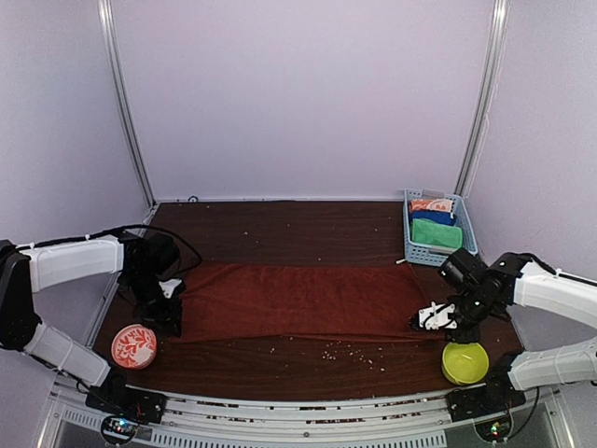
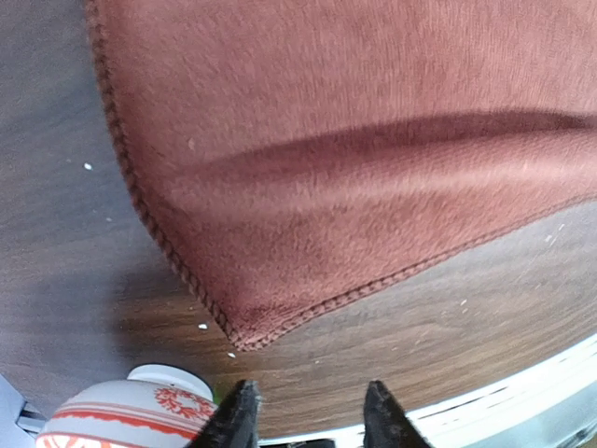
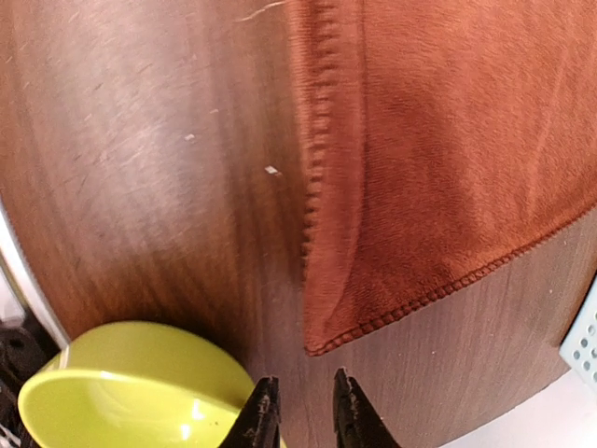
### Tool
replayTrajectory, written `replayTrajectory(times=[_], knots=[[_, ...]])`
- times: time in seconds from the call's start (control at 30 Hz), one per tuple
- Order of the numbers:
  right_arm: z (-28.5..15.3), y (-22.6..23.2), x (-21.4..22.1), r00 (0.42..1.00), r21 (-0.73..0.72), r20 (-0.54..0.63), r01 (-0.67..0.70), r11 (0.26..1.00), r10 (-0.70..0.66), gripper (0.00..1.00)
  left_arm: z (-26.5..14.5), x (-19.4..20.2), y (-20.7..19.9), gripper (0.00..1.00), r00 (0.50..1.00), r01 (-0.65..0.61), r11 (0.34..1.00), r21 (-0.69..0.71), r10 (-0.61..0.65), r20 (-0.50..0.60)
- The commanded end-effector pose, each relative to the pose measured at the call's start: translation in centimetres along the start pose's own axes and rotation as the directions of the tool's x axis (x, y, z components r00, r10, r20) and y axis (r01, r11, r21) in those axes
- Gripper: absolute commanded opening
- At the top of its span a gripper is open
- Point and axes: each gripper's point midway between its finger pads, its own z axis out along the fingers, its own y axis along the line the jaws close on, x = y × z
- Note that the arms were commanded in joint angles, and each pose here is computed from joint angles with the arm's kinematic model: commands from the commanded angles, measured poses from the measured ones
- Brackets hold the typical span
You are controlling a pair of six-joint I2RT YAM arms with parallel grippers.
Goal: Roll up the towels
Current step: Smooth out the towel at the center of the board.
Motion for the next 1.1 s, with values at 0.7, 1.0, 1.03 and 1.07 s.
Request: replayTrajectory(times=[0.7, 1.0, 1.03, 1.07], knots=[[3.2, -11.9, -3.1, 0.924, 0.02, 0.12, -0.367, 0.93, 0.363, 0.31, 3.7, -1.9, 0.9, 0.18, 0.997, -0.022, 0.997, -0.076, 0.016, -0.08], [6.7, -11.7, 0.4, 0.902, 0.048, 0.007, -0.433, 0.9, 0.433, 0.31, 1.1, -0.6, -1.0, 0.0, 0.997, -0.038, 0.999, 0.038, 0.04, -0.062], [6.8, -11.7, 0.8, 0.897, 0.052, 0.0, -0.441, 0.896, 0.441, 0.31, 0.6, -0.4, -1.0, 0.0, 0.998, -0.038, 0.998, 0.04, 0.041, -0.054], [6.9, -11.7, 1.1, 0.894, 0.055, -0.006, -0.448, 0.892, 0.449, 0.3, 0.1, 0.0, -1.0, 0.0, 0.998, -0.04, 0.998, 0.038, 0.042, -0.053]])
